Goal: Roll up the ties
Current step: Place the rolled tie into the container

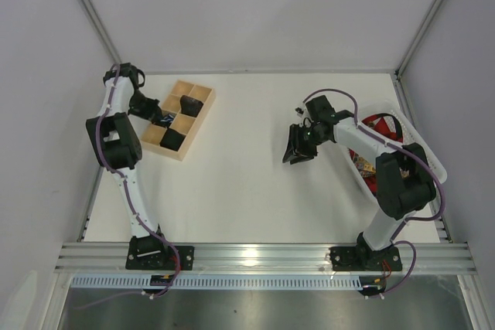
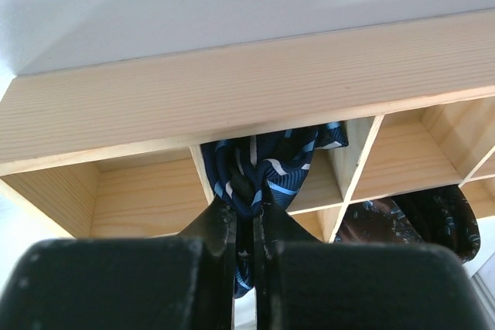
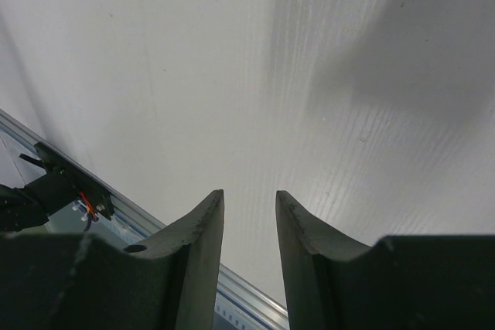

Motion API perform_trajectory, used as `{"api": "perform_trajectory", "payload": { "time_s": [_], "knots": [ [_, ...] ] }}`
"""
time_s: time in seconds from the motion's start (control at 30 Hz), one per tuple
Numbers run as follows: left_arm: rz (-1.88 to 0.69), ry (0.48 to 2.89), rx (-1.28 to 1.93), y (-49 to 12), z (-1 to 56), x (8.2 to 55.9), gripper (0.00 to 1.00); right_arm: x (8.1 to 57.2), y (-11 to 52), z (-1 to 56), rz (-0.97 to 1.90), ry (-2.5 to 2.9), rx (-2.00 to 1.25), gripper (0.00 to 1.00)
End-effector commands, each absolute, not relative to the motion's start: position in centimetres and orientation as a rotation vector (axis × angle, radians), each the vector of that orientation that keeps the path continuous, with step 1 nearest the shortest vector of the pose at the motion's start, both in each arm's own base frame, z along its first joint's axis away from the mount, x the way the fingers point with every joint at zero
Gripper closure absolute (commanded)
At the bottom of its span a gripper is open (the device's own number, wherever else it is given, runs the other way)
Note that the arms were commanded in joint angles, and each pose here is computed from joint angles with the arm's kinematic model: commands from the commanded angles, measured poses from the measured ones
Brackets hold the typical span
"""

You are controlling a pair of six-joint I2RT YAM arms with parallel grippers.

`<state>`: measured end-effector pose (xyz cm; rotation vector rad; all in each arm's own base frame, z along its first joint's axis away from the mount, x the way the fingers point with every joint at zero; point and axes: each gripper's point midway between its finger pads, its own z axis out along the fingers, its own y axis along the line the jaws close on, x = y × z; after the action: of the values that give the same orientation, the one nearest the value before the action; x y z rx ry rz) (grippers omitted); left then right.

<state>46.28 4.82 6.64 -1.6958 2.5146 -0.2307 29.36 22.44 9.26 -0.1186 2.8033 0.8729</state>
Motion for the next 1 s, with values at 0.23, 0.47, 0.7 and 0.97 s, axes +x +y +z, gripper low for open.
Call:
{"api": "perform_trajectory", "payload": {
  "time_s": [0.23, 0.47, 0.7, 0.97],
  "knots": [
    [-0.174, 2.532, -1.692, 4.8, 5.9, 45.5, 0.72, 30.5, 22.4, 9.6, 0.902, 2.768, -0.128, 0.61],
    [-0.214, 2.513, -1.680, 4.6, 5.5, 45.8, 0.58, 30.4, 22.5, 9.2, 0.915, 2.779, -0.121, 0.62],
    [-0.219, 2.504, -1.640, 4.6, 6.7, 45.7, 0.45, 30.6, 22.5, 9.3, 0.922, 2.774, -0.122, 0.62],
    [-0.253, 2.521, -1.639, 4.1, 7.3, 44.6, 0.38, 30.9, 22.6, 9.4, 0.926, 2.770, -0.124, 0.62]
  ]
}}
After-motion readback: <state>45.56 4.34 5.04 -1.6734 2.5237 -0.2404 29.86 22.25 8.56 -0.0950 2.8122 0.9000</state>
